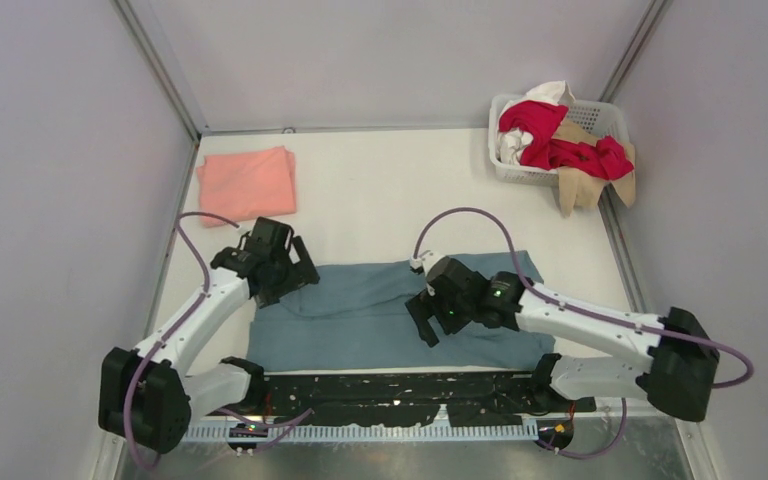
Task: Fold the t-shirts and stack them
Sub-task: Fold the other side of the tshirt into a rectangle
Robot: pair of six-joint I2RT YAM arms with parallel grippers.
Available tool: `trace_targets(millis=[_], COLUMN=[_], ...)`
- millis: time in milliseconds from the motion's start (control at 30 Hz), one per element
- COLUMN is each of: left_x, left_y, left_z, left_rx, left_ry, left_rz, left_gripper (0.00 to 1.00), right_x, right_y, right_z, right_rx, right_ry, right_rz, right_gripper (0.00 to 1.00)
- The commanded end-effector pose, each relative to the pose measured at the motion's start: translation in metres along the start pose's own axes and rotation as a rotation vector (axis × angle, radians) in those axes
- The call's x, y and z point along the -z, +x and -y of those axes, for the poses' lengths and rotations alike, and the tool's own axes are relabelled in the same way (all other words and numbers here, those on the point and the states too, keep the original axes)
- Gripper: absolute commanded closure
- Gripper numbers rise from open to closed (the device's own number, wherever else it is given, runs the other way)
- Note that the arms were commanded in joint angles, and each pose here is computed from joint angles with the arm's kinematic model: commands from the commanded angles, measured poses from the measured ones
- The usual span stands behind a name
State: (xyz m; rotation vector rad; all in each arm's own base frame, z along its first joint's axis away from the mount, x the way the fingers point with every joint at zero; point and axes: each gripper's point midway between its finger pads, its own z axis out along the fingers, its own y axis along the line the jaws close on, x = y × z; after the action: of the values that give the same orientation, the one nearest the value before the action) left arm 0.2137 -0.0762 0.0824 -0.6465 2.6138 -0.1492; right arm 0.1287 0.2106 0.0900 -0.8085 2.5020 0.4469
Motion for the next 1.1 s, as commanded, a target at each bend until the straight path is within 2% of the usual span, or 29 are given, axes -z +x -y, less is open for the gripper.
trace_targets(millis=[0, 167, 267, 400, 533, 633, 700, 867, 1000, 1067], left_x=[-0.005, -0.036, -0.047, -0.053, -0.058, -0.059, -0.055, -0.036, -0.017, -0.003], left_y=[-0.015, -0.014, -0.012, -0.014, -0.013, -0.009, -0.008, 0.012, 0.032, 0.035], left_z=[0.07, 0.08, 0.082, 0.068, 0.044, 0.019, 0.001, -0.029, -0.069, -0.085], left_rx=[-0.08, -0.096, -0.1, -0.106, -0.112, -0.095, -0.087, -0.086, -0.039, -0.015], left_ry=[0.277, 0.236, 0.223, 0.144, 0.03, -0.084, -0.168, -0.259, -0.369, -0.415], left_rz=[-0.032, -0.101, -0.124, -0.108, -0.092, -0.086, -0.081, -0.13, -0.117, -0.091], left_gripper=[0.0, 0.0, 0.0, 0.0, 0.01, 0.0, 0.0, 0.0, 0.0, 0.0], right_x=[-0.036, -0.055, -0.054, -0.016, 0.031, 0.046, 0.044, 0.034, 0.036, 0.038], right_y=[-0.027, -0.001, 0.02, 0.063, 0.094, 0.1, 0.099, 0.063, 0.028, 0.014], right_z=[0.0, 0.011, 0.001, -0.035, -0.06, -0.06, -0.05, -0.008, 0.023, 0.04], right_rx=[0.062, 0.035, 0.017, 0.013, -0.006, -0.033, -0.025, -0.054, -0.193, -0.319], right_ry=[0.061, 0.104, 0.027, -0.163, -0.311, -0.35, -0.3, -0.048, 0.062, 0.11], right_rz=[-0.023, -0.125, -0.176, -0.333, -0.397, -0.356, -0.32, -0.15, 0.009, 0.091], right_gripper=[0.04, 0.03, 0.01, 0.03, 0.03, 0.01, 0.01, 0.05, 0.05, 0.05])
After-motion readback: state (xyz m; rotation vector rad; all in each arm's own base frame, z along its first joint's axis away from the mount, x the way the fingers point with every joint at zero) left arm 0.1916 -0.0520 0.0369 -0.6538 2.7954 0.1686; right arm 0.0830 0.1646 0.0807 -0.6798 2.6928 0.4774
